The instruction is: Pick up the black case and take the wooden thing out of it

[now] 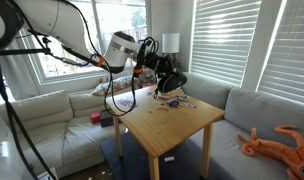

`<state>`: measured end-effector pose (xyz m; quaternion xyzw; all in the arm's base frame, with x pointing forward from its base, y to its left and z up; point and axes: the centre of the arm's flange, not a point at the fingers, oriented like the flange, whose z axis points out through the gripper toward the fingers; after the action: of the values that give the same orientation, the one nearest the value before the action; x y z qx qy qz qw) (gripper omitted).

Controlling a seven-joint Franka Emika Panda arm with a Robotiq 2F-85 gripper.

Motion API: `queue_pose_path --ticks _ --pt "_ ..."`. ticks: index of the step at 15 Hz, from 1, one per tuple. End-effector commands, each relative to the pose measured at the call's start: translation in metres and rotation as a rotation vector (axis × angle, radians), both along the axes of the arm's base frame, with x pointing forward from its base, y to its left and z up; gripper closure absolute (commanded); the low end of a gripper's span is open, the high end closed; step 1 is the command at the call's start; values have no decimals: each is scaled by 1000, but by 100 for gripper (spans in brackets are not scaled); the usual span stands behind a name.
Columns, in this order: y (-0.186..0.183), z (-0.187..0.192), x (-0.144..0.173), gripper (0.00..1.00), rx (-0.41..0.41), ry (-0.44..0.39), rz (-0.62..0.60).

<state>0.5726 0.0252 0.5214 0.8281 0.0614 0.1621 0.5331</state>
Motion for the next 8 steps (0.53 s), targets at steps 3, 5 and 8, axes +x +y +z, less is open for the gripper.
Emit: queue_pose_path --ticks 3,5,8 --pt "-19 -42 -20 99 -196 228 -26" --pt "-13 -46 -12 95 -155 203 -43" --pt "-30 -50 -15 95 -192 248 -54"
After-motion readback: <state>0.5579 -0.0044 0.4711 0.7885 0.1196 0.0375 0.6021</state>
